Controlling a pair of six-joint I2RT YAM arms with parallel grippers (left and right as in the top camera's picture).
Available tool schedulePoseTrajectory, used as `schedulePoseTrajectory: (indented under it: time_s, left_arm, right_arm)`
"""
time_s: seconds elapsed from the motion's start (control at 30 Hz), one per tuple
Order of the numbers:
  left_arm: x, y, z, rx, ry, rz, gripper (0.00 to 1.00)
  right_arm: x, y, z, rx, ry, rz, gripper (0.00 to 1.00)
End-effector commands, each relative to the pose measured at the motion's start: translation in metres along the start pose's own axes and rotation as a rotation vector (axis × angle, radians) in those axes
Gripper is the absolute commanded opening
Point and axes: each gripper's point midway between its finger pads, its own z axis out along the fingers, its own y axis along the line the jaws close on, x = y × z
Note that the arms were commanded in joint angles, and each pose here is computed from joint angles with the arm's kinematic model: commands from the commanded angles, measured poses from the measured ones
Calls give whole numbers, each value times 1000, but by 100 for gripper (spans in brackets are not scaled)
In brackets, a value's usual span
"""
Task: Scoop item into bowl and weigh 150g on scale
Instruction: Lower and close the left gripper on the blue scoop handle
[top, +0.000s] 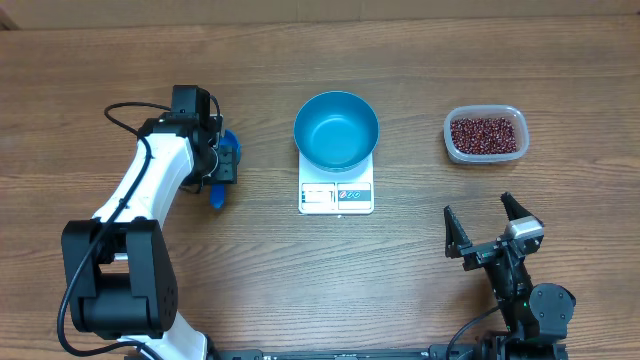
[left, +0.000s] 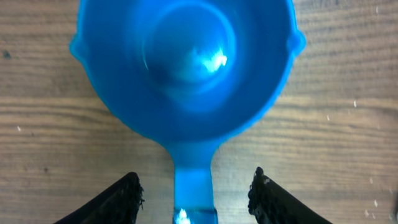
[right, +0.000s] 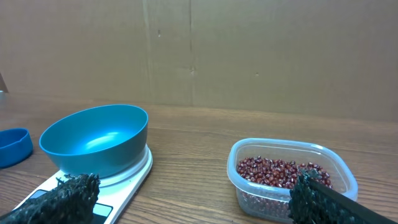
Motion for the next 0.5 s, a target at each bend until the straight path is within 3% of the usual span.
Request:
schedulePoseTrajectory:
  time_s: [0.0, 0.33, 0.47]
  left_arm:
    - [7, 1, 12, -4, 10, -20, 57]
    - [10, -5, 17, 29, 10, -39, 52]
    - [14, -10, 19, 56, 22, -124, 45]
  right_arm:
    - [2, 0, 0, 3, -3, -2, 100]
    - [2, 0, 0, 3, -3, -2, 100]
    - [2, 0, 0, 3, -3, -2, 100]
